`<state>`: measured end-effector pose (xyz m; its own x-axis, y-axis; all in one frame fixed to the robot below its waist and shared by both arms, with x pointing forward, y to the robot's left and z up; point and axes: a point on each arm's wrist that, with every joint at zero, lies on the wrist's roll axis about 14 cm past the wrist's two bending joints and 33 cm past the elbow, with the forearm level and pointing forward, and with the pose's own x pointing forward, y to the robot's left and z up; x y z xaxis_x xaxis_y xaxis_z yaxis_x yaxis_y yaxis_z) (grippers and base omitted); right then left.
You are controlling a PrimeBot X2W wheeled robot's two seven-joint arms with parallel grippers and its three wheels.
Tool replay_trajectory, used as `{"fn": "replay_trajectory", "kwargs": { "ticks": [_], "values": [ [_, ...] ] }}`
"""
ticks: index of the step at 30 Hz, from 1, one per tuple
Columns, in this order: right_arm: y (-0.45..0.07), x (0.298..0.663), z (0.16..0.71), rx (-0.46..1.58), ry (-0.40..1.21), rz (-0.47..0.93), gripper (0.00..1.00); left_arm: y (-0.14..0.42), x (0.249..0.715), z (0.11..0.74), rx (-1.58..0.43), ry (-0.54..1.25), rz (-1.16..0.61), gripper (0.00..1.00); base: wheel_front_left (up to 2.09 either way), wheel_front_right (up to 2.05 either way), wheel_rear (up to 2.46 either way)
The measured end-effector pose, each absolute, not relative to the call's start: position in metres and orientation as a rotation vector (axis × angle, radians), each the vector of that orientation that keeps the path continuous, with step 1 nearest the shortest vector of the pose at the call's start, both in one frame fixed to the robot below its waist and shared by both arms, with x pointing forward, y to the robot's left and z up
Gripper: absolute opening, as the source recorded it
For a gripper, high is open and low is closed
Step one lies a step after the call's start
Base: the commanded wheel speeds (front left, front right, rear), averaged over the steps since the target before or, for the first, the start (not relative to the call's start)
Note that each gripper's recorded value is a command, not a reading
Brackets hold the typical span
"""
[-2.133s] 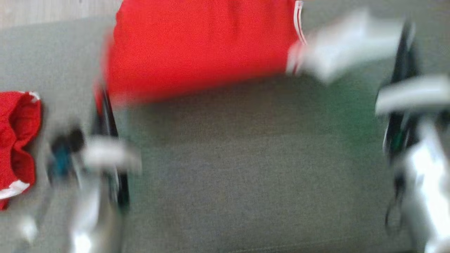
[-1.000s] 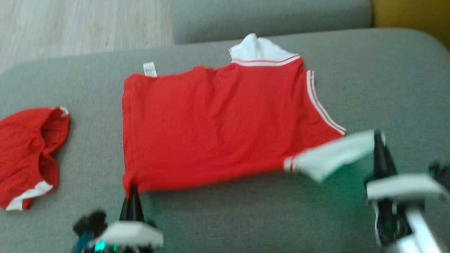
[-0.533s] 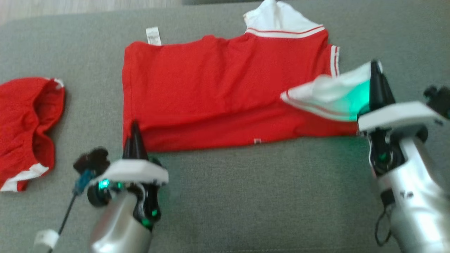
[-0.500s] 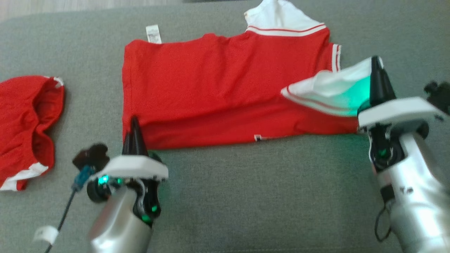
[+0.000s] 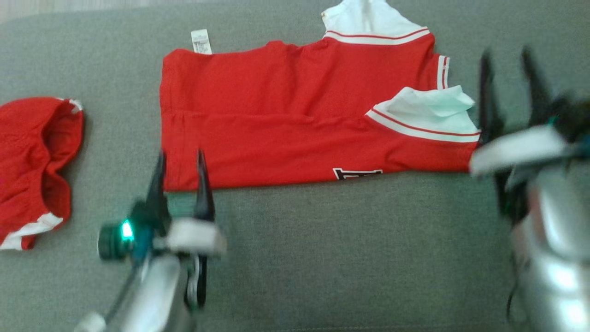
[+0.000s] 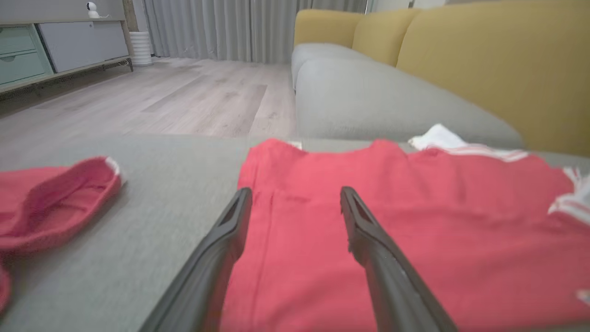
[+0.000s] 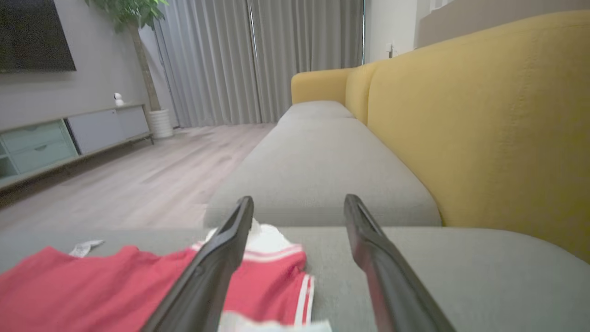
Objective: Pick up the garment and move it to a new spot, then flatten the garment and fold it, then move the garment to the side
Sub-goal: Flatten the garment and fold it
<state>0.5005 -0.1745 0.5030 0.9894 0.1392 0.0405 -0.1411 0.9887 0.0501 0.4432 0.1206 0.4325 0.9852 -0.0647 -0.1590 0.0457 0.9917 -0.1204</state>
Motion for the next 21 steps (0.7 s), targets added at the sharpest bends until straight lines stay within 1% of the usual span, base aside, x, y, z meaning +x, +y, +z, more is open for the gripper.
{"fn": "replay_trajectory", "kwargs": {
  "ticks": [4, 7, 16, 21],
  "values": [
    [-0.176, 0.451, 0.457, 0.052, 0.084, 0.104, 1.00, 0.132, 0.405, 0.407, -0.036, 0.238, -0.036, 1.00, 0.00, 0.00, 0.00],
    [-0.182, 0.426, 0.445, 0.059, 0.121, 0.073, 1.00, 0.141, 0.388, 0.403, -0.011, 0.251, -0.013, 1.00, 0.00, 0.00, 0.00],
    [-0.185, 0.389, 0.446, 0.078, 0.125, 0.046, 1.00, 0.150, 0.343, 0.397, 0.008, 0.281, 0.009, 1.00, 0.00, 0.00, 0.00],
    [-0.185, 0.372, 0.441, 0.100, 0.140, 0.034, 1.00, 0.151, 0.333, 0.401, 0.009, 0.267, 0.010, 1.00, 0.00, 0.00, 0.00]
  ]
}}
